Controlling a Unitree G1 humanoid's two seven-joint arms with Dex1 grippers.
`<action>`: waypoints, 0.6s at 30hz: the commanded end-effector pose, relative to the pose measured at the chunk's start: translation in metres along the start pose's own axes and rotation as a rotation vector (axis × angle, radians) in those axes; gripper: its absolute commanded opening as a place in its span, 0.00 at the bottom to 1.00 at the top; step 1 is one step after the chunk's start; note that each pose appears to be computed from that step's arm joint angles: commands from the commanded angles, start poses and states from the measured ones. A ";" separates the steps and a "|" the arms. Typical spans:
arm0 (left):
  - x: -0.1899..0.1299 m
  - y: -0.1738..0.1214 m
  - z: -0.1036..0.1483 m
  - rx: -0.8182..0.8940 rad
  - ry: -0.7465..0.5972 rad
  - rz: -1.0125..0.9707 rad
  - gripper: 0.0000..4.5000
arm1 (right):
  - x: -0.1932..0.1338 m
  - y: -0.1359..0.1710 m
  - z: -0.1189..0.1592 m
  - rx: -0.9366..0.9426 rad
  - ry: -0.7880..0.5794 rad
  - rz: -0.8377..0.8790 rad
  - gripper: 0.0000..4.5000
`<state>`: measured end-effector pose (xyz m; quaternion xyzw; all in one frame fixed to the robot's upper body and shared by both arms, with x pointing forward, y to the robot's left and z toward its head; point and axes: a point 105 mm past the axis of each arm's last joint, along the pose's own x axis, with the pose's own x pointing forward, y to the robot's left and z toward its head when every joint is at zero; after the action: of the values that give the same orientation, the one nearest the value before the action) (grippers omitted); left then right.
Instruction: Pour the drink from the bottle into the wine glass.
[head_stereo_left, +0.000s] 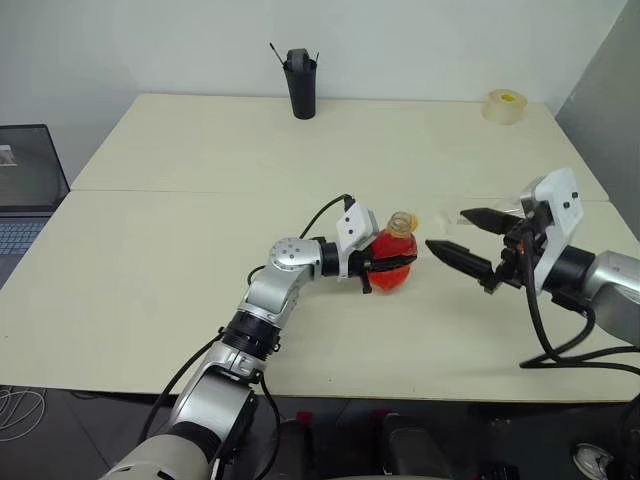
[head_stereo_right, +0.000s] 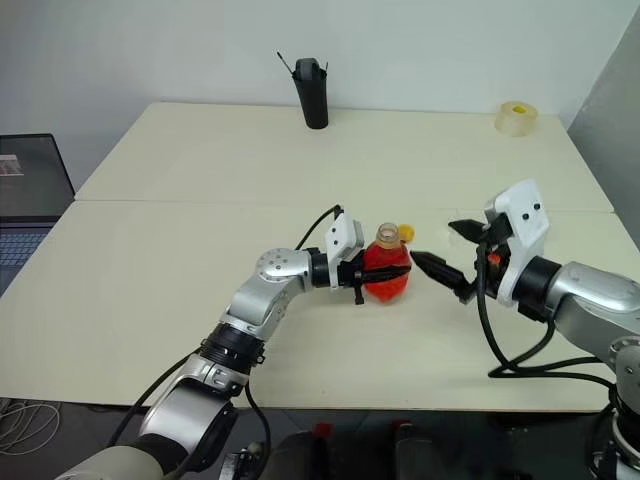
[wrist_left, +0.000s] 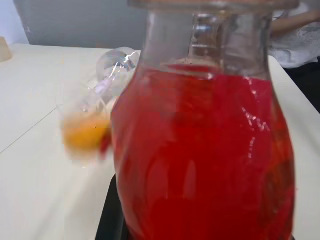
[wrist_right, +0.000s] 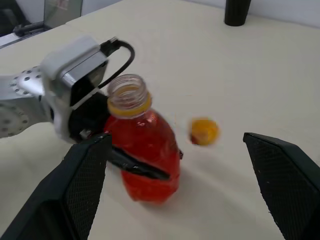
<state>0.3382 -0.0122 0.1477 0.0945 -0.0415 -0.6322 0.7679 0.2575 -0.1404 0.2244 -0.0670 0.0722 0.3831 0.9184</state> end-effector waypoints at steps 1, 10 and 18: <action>-0.001 0.004 0.022 0.071 -0.052 0.010 0.20 | 0.000 0.009 0.010 -0.039 -0.039 0.033 1.00; -0.036 0.040 0.015 0.039 -0.020 0.199 0.20 | 0.006 0.004 0.024 -0.037 -0.099 0.023 1.00; -0.125 0.104 -0.011 -0.008 0.061 0.643 0.20 | 0.039 0.020 0.018 0.005 -0.115 0.065 1.00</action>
<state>0.4059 0.1099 0.1453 0.0823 -0.0113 -0.4009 0.9123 0.2707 -0.1052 0.2229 -0.0371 0.0544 0.4115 0.9090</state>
